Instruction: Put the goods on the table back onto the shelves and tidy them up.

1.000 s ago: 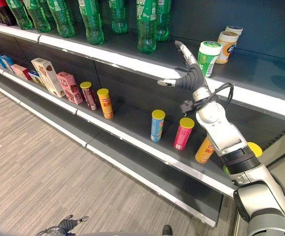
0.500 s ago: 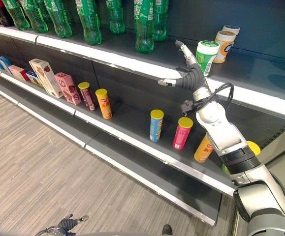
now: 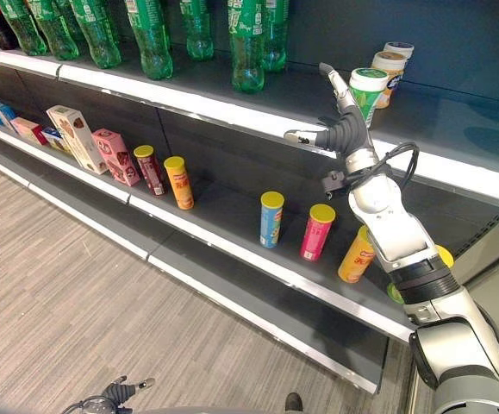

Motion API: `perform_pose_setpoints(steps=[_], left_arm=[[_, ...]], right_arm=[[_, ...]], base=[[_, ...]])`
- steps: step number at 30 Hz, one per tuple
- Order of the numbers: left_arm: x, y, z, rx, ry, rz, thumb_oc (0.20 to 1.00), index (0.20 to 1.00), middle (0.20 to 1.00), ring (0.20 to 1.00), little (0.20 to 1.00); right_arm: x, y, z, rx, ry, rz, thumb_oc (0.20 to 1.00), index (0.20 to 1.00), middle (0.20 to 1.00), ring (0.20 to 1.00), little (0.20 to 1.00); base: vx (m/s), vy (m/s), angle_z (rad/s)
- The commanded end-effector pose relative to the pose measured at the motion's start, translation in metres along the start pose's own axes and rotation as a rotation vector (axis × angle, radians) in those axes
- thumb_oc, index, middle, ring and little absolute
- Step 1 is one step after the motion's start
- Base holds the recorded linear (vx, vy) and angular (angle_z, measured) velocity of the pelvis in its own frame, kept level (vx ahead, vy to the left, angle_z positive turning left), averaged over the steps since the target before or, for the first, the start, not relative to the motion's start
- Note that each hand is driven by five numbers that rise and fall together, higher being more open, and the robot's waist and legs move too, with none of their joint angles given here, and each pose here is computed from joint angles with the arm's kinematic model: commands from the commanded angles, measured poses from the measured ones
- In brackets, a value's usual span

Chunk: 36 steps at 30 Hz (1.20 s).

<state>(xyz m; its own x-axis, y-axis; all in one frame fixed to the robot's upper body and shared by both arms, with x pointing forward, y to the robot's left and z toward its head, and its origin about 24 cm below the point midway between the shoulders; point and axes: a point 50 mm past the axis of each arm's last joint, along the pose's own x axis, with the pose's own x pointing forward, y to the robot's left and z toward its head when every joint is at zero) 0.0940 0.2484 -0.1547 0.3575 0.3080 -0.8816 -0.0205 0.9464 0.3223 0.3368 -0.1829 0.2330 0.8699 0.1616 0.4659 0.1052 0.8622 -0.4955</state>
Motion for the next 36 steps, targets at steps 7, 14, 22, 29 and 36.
perform_pose_setpoints(steps=[7,14,22,29,36], left_arm=[[0.005,0.013,0.018,0.052,-0.039,0.005,1.000,1.000,1.000,1.000,1.000],[0.003,0.010,0.009,0.055,-0.024,-0.024,1.000,1.000,1.000,1.000,1.000],[0.002,0.007,-0.002,0.055,0.001,-0.053,1.000,1.000,1.000,1.000,1.000],[0.002,0.004,-0.004,0.058,0.003,-0.046,1.000,1.000,1.000,1.000,1.000],[0.003,0.010,0.030,-0.058,-0.118,-0.065,1.000,1.000,1.000,1.000,1.000]], right_arm=[[0.014,-0.004,0.048,0.160,-0.223,0.176,1.000,1.000,1.000,1.000,1.000],[0.009,-0.012,0.065,0.371,-0.331,0.220,1.000,1.000,1.000,1.000,1.000],[-0.001,-0.051,0.093,0.573,-0.555,0.102,1.000,1.000,1.000,1.000,1.000],[-0.022,-0.093,0.121,0.484,-0.754,-0.175,1.000,1.000,1.000,1.000,1.000],[-0.031,-0.097,0.149,0.416,-0.883,-0.179,1.000,1.000,1.000,1.000,1.000]], base=[[0.00,0.000,0.00],[0.00,0.000,0.00],[0.00,0.006,0.01],[0.00,-0.001,-0.01],[-0.15,0.093,-0.39]])
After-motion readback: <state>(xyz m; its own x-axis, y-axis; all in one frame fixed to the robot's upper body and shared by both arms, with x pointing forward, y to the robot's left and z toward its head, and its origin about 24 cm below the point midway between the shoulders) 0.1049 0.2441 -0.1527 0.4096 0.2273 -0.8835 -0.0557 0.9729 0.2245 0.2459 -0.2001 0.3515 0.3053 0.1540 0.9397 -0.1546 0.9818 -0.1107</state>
